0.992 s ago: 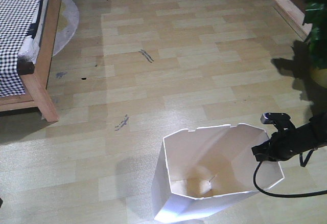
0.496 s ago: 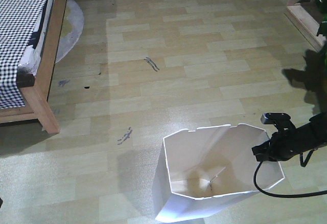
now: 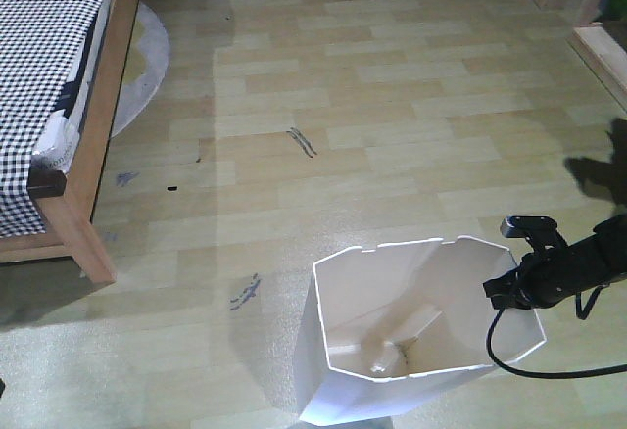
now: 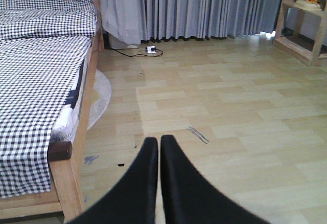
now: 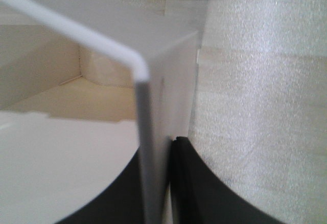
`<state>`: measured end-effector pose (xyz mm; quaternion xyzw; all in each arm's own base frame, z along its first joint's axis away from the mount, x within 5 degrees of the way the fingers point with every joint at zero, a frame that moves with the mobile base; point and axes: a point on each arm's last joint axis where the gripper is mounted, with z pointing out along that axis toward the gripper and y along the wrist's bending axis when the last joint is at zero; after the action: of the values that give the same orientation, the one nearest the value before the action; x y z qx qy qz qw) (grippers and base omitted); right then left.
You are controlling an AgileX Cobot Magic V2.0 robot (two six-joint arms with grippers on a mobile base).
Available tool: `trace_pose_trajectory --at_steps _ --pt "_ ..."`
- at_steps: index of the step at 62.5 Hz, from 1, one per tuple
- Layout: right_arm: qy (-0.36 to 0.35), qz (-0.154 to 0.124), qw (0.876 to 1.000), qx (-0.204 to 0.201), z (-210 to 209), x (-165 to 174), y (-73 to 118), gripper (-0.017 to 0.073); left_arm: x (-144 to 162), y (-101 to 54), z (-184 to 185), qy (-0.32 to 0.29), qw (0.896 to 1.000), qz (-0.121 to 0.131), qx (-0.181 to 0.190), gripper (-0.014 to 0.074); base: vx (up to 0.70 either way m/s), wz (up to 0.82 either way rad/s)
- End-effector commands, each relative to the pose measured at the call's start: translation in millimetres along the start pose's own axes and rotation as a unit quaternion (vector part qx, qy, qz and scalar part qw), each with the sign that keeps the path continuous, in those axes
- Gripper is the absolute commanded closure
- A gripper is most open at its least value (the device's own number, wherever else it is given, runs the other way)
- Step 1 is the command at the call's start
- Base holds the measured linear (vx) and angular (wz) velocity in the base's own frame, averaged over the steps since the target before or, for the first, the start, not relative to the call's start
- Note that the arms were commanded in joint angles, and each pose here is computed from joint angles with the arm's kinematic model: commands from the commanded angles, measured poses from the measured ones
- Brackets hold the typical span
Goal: Move trash bin to bedside with robot
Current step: 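Hold the bin rim with the right gripper while the base turns toward the bed, then keep gripping the bin while the base drives toward the bed and curtains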
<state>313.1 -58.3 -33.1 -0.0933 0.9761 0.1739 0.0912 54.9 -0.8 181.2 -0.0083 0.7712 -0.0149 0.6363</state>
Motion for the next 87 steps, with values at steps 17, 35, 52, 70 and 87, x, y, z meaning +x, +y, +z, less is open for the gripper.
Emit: trace_pose_trajectory --at_steps 17,35,52,70,87 --pt "-0.044 0.01 0.996 -0.075 -24.3 -19.0 17.1 0.0564 -0.8 -0.3 0.5 -0.032 0.999 -0.003 0.004 0.0599 0.24 0.07" --pt "-0.044 0.01 0.996 -0.075 -24.3 -19.0 17.1 0.0564 -0.8 -0.3 0.5 -0.032 0.999 -0.003 0.004 0.0599 0.22 0.05" --pt "-0.044 0.01 0.996 -0.075 -24.3 -19.0 17.1 0.0564 -0.8 -0.3 0.5 -0.032 0.999 -0.003 0.004 0.0599 0.22 0.0" --pt "-0.044 0.01 0.996 -0.075 -24.3 -19.0 17.1 0.0564 -0.8 -0.3 0.5 -0.032 0.999 -0.003 0.004 0.0599 0.23 -0.02" --pt "-0.044 0.01 0.996 -0.075 -24.3 -19.0 17.1 0.0564 -0.8 -0.3 0.5 -0.032 0.999 -0.003 0.004 0.0599 0.23 -0.02"
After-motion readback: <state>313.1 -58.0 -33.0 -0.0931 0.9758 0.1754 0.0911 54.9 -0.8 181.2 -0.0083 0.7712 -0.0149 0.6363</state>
